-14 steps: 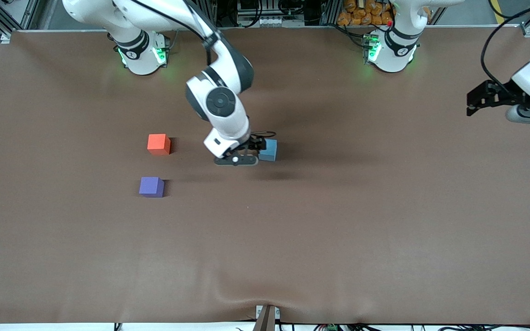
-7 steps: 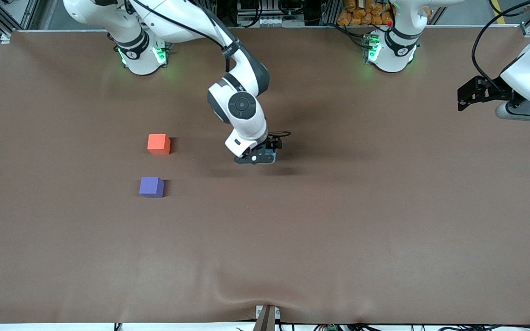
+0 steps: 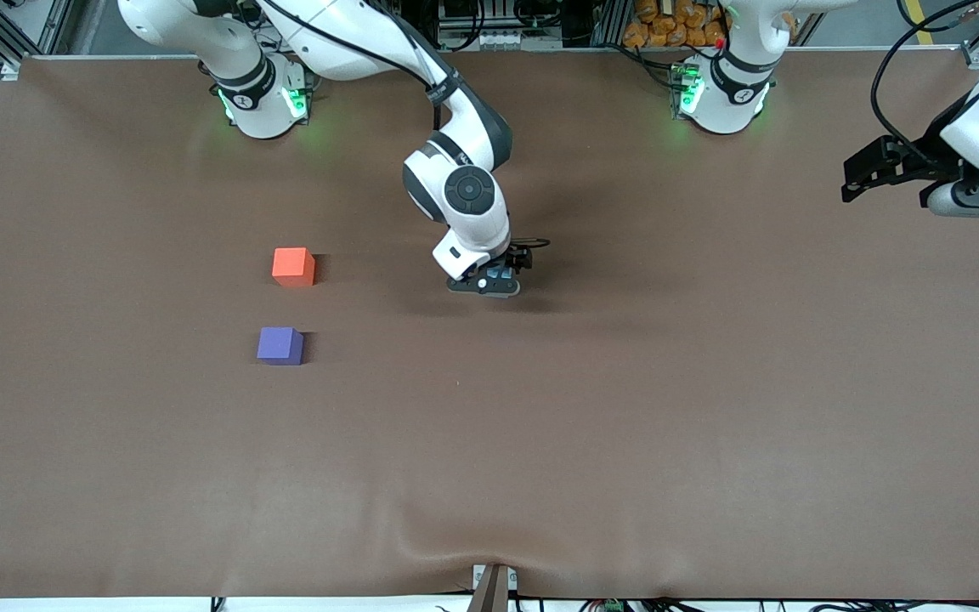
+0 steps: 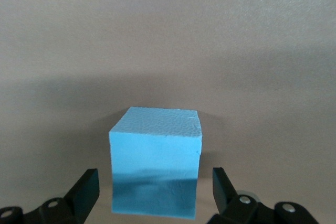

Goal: Place blue block between orange and purple blocks
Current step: 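Move the right gripper to the blue block and grasp it, then carry the blue block with the right gripper toward the orange block, then lower the blue block between the orange and purple blocks, open the right gripper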

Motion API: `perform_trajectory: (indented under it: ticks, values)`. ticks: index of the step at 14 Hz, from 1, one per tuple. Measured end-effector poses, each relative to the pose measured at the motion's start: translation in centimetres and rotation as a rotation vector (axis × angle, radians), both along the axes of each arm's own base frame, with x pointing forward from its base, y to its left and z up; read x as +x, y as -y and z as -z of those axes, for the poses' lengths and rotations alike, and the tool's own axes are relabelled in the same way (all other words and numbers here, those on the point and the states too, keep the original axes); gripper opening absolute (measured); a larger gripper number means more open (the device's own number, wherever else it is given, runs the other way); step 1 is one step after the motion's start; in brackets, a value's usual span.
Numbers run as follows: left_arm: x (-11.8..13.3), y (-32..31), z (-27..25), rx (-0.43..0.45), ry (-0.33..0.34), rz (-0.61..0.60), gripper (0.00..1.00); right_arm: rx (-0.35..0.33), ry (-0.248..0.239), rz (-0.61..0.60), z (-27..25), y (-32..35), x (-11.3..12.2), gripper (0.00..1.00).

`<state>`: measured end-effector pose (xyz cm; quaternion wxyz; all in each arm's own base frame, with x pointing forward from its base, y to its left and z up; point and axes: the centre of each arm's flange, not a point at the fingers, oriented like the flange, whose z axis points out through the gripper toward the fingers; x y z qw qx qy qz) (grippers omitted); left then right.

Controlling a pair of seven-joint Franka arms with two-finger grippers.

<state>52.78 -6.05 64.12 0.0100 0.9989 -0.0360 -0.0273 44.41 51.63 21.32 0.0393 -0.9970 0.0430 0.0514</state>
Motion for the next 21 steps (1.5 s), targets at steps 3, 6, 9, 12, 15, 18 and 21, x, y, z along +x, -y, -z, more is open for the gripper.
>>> perform_trajectory:
  ticks: [3, 6, 9, 12, 15, 18, 21]
  values:
    - [0.0, -0.3, -0.2, -0.001, 0.002, 0.001, 1.0, 0.009, 0.011, 0.017, -1.0, -0.2, 1.0, 0.62]
    - [0.4, -1.0, 0.6, -0.002, -0.016, 0.013, 1.0, -0.022, -0.026, 0.061, -4.6, 2.6, 4.6, 0.53]
    - [0.9, -1.1, 1.5, -0.002, -0.032, 0.014, 1.0, -0.022, -0.082, 0.004, -11.3, 11.6, 10.4, 0.52]
    - [1.2, -2.0, 1.9, -0.002, -0.041, -0.002, 1.0, -0.001, -0.142, -0.042, -15.3, 22.4, 14.1, 0.47]
    - [1.5, -2.5, 2.2, -0.002, -0.044, -0.011, 1.0, 0.037, -0.183, -0.131, -14.0, 31.9, 14.4, 0.47]
    - [1.5, -2.5, 2.1, -0.003, -0.043, -0.011, 1.0, 0.057, -0.217, -0.155, -12.1, 37.9, 13.1, 0.47]
    - [1.5, -2.4, 2.1, -0.003, -0.042, -0.01, 1.0, 0.062, -0.179, -0.175, -10.0, 40.8, 11.8, 0.47]
